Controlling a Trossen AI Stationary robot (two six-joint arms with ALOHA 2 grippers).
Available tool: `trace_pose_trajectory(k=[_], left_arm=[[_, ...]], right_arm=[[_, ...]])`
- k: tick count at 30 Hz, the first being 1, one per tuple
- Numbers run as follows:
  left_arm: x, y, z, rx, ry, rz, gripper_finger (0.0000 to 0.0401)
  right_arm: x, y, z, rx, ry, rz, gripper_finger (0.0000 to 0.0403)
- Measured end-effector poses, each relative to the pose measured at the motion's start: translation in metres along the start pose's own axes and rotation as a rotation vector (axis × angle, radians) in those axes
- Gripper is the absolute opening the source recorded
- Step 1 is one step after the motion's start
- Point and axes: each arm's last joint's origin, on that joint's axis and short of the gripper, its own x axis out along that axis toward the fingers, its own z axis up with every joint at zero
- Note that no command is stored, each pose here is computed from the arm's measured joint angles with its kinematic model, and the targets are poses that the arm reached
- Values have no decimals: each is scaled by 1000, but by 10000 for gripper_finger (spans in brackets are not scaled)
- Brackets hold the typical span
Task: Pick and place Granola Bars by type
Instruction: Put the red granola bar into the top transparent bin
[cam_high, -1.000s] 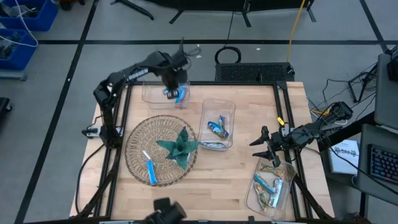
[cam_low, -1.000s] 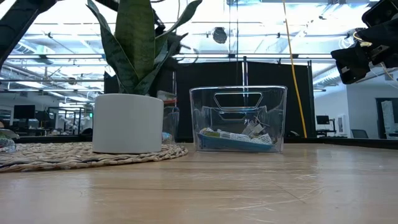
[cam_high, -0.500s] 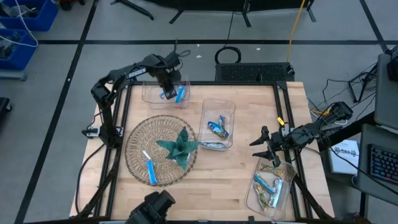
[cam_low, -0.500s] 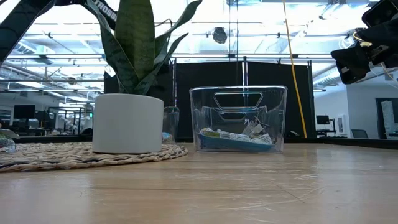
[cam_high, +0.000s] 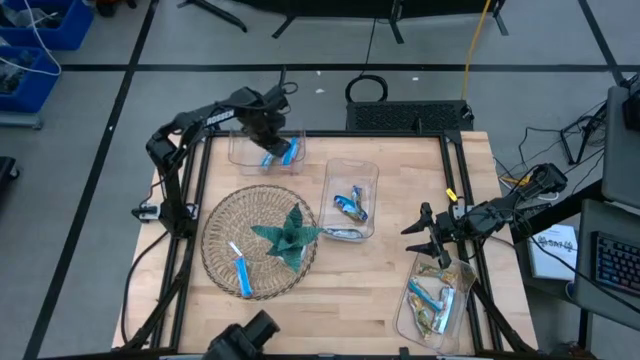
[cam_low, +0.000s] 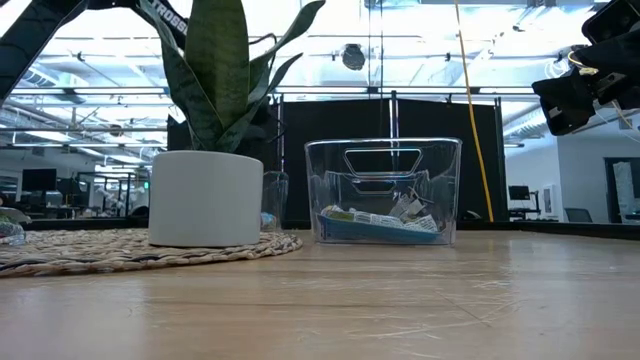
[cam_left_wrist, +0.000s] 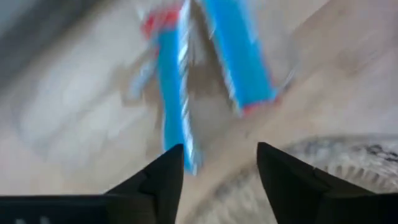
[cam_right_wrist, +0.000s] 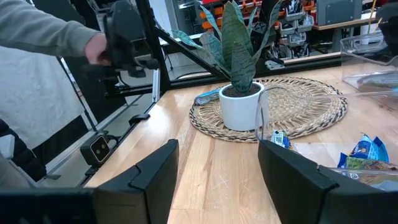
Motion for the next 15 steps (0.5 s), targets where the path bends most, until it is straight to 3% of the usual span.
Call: trace_pose_trajectory(k=[3, 8, 15], left_arm=[[-10, -5, -9, -122, 100, 44, 220], [-45, -25, -40, -403, 187, 243, 218], [-95, -75, -91, -560, 71, 122, 194]], right_arm=[[0, 0, 0, 0, 0, 0, 215], [0, 0, 0, 0, 0, 0, 215], [0, 0, 0, 0, 0, 0, 215]])
